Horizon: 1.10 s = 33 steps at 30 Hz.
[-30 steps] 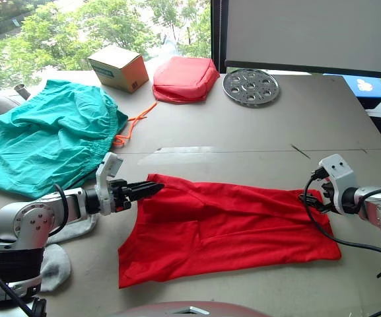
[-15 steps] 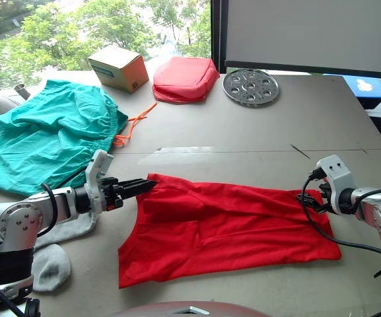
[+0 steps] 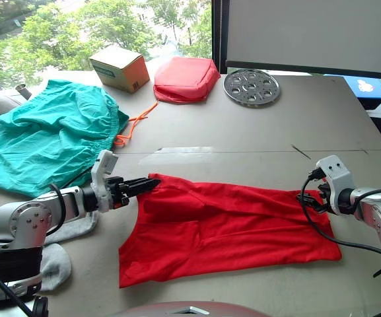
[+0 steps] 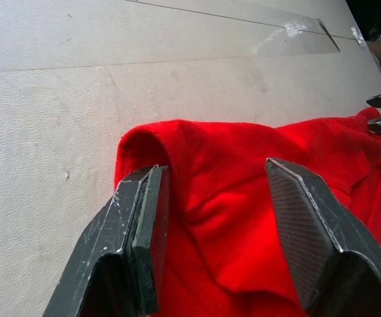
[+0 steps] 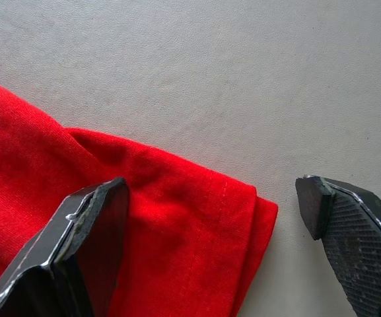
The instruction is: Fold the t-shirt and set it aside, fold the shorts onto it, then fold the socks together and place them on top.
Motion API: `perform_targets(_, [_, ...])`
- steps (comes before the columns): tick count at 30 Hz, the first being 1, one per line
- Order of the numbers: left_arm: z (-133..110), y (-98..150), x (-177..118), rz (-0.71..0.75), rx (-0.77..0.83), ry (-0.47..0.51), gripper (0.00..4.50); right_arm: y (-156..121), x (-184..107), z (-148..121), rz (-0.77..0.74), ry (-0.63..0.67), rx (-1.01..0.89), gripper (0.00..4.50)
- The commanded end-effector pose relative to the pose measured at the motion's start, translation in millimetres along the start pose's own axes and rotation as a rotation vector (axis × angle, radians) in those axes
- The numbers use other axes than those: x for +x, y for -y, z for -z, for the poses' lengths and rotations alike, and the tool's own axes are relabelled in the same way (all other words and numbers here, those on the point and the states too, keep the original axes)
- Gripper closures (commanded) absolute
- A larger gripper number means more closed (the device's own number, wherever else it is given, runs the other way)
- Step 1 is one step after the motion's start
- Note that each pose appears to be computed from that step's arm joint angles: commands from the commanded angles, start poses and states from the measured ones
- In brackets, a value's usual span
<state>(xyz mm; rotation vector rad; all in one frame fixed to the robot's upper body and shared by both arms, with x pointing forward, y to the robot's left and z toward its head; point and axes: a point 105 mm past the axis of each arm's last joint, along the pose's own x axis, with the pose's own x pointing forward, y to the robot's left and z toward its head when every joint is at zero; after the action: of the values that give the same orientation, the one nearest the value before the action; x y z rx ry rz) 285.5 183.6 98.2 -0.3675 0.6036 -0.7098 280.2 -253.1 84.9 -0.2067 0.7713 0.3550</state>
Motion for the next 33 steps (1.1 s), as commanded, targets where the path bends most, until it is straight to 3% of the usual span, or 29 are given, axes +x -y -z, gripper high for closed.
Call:
perform_targets(1, [-8, 0, 7, -0.007, 0.031, 0.025, 2.59, 1, -2, -5, 0.009, 0.020, -0.009, 2.04])
perform_targets(6, [-15, -2, 14, -0.020, 0.059, 0.062, 4.50, 1, 2, -4, 0.019, 0.021, -0.010, 4.48])
perform_targets(16, [-22, -21, -3, -0.107, 0.018, 0.150, 4.50, 8, 6, -43, 0.099, 0.218, -0.046, 4.48])
perform_targets(21, [-19, -19, 3, -0.115, 0.007, 0.158, 4.50, 8, 15, -50, 0.118, 0.219, -0.152, 4.48])
perform_targets(22, [-19, -19, 4, -0.119, -0.001, 0.162, 4.50, 11, 16, -51, 0.130, 0.217, -0.163, 3.81])
perform_targets(27, [-24, -28, 7, -0.155, -0.065, 0.200, 4.50, 18, 8, -49, 0.135, 0.203, -0.242, 1.76])
perform_targets(33, [-34, -43, -2, -0.216, -0.158, 0.275, 4.50, 3, -16, -58, 0.028, 0.293, -0.252, 1.76])
